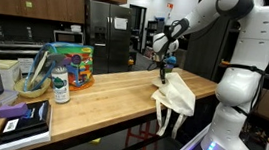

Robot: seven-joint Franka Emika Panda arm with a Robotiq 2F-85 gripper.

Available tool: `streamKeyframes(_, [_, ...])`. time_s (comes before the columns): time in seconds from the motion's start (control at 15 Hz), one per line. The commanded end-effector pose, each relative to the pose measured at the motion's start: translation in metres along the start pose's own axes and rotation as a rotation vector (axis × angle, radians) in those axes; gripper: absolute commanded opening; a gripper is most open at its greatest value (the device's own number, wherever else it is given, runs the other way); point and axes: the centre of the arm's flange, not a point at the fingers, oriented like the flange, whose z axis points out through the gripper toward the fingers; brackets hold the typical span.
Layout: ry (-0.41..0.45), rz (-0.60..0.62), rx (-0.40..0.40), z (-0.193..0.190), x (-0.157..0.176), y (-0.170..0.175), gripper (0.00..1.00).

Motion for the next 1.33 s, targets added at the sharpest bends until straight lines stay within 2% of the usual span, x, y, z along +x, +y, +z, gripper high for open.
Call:
streamKeyframes(0.0, [0.006,-0.151,-0.064,-0.026,0.057,-0.027,0.01])
streamKeyframes(0.33, [0.021,-0.305,-0.110,-0.055,0.139,-0.057,0.01])
streamKeyframes(0.53, [0.032,-0.341,-0.115,-0.069,0.179,-0.052,0.01])
streamKeyframes(0.93, [0.034,-0.259,-0.082,-0.086,0.217,0.013,0.01])
streamKeyframes(1.27, [0.024,-0.155,-0.041,-0.081,0.215,0.072,0.01])
